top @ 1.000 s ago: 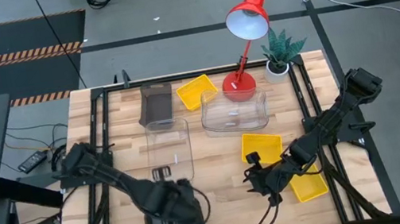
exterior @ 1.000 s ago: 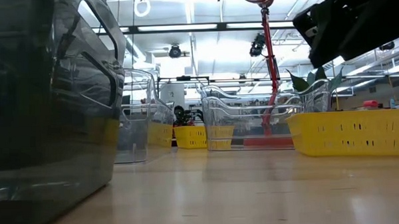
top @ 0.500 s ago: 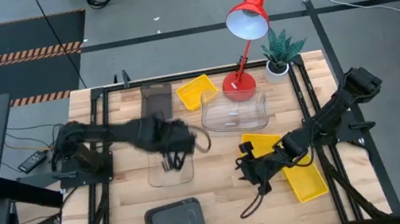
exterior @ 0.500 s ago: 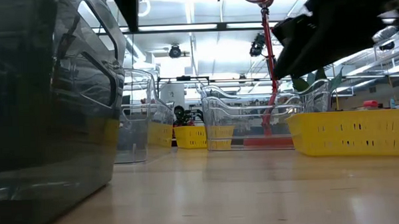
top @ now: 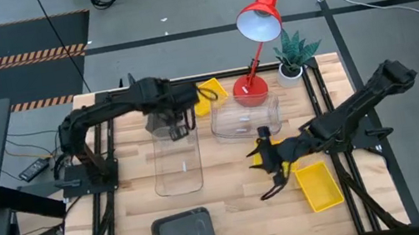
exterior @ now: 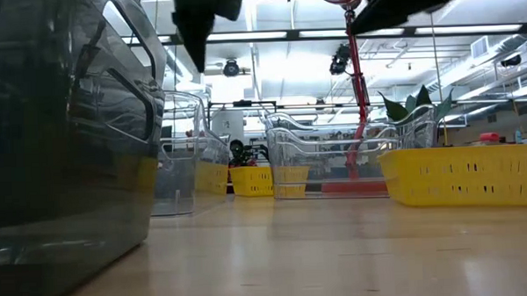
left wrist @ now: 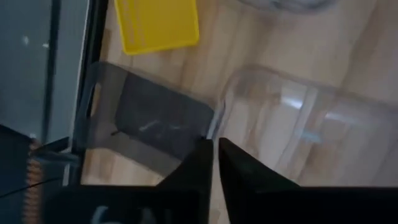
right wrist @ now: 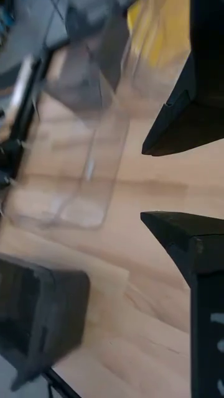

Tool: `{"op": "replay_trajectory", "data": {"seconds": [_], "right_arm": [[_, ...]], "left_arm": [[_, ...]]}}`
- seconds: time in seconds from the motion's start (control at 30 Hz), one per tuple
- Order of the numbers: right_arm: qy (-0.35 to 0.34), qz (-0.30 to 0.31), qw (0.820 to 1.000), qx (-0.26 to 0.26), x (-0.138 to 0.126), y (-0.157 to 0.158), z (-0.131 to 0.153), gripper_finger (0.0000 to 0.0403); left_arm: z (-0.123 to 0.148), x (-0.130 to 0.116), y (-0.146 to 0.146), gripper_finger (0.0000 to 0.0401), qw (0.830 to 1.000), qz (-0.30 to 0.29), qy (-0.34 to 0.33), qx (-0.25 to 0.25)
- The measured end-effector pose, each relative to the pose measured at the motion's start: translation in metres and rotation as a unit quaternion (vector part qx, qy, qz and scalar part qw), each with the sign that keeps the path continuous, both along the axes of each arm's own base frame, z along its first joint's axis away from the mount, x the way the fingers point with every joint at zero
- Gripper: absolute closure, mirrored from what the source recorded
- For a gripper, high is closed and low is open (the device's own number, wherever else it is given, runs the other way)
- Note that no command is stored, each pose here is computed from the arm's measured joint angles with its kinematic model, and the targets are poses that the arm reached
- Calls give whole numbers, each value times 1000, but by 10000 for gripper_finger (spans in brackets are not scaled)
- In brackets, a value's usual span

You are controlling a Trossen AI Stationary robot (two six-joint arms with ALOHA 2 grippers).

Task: Stack baskets by color
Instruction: Move the top black bin to the bottom of the table

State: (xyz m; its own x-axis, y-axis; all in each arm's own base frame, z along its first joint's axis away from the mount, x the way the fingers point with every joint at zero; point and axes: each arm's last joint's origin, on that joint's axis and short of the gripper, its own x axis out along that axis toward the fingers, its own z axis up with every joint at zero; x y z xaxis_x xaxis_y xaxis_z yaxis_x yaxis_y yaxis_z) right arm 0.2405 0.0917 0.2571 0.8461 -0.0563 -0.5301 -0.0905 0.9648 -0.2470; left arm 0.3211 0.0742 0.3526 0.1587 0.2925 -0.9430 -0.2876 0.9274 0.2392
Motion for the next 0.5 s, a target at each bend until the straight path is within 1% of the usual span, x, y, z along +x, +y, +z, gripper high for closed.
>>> {"op": "replay_trajectory", "data": {"seconds": [0.17,0.23,0.3,0.4,0.5], "right_arm": [[-30,-27,999,-7,-19,-11,20,241],[-40,-30,999,-4,-24,-13,23,241],[-44,-38,998,-7,-26,-15,23,241],[-49,-52,997,-26,-29,-18,22,241],[-53,-60,996,-29,-29,-21,24,241]], "left_arm": [[-2,-4,39,308,998,62,-24,-4],[-3,-5,55,289,994,100,-42,-3],[-7,-8,71,271,990,135,-48,-15],[-18,-6,88,247,983,173,-48,-37],[-39,3,100,227,978,197,-26,-58]]}}
